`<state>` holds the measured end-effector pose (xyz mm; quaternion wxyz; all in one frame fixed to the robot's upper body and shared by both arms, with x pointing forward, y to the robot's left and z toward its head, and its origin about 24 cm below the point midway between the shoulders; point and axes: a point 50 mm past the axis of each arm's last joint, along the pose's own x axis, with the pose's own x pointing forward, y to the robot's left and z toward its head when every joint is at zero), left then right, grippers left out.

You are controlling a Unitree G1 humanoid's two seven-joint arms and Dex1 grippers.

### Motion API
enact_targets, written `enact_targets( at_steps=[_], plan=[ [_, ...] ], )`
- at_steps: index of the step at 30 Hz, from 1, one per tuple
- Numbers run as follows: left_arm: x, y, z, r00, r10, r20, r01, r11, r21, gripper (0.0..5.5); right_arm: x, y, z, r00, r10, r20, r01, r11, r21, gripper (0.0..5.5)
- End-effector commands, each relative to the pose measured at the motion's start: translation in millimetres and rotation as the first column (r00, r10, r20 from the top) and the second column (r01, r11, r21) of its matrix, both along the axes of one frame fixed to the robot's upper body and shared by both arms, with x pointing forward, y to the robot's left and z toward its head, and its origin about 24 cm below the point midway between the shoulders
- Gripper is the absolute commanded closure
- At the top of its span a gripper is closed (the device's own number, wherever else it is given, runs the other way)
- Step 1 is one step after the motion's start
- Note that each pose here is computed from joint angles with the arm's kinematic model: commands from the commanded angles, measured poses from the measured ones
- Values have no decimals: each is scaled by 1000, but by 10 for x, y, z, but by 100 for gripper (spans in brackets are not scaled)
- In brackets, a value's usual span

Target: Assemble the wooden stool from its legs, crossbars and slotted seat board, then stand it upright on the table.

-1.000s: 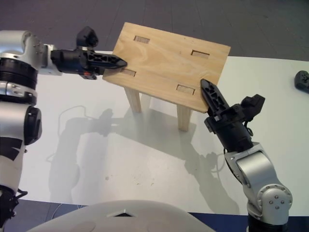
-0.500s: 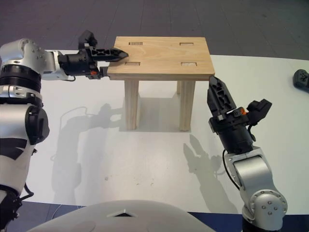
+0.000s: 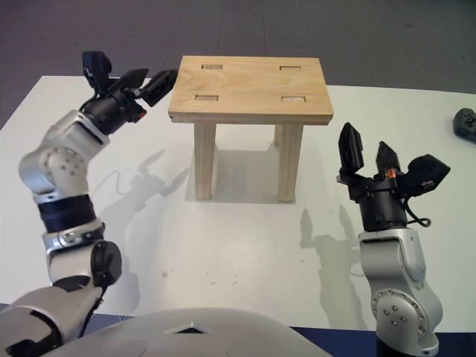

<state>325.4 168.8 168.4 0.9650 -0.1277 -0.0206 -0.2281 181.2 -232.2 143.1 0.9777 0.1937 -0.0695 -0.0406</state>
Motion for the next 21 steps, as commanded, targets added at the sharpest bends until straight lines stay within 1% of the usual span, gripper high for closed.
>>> enact_targets(
  at_steps=[1, 3, 7, 11, 15, 18, 21],
  plan=[
    [-56, -120, -335, 934, 351, 70, -356, 931, 84, 10, 270, -225, -226, 981, -181, -68, 156, 949, -273, 14],
    [-43, -161, -358, 913, 391, 115, -402, 910, 104, 10, 346, -269, -300, 977, -196, -79, 165, 942, -292, 14],
    [-4, -275, -388, 907, 397, 140, -411, 908, 86, 10, 495, -215, -364, 991, -105, -88, 77, 956, -281, 14],
    [10, -293, -360, 907, 381, 179, -401, 912, 89, 10, 566, -182, -372, 996, -20, -87, -2, 970, -245, 14],
    [53, -130, -404, 896, 406, 178, -427, 899, 100, 10, 730, -110, -415, 995, 34, -88, -58, 957, -284, 14],
    [157, 2, -367, 889, 414, 197, -439, 892, 105, 10, 825, -73, -454, 997, 25, -74, -45, 956, -289, 14],
    [276, 91, -294, 883, 425, 199, -450, 887, 103, 10, 847, -3, -448, 999, -5, -32, -6, 947, -321, 14]
  ],
)
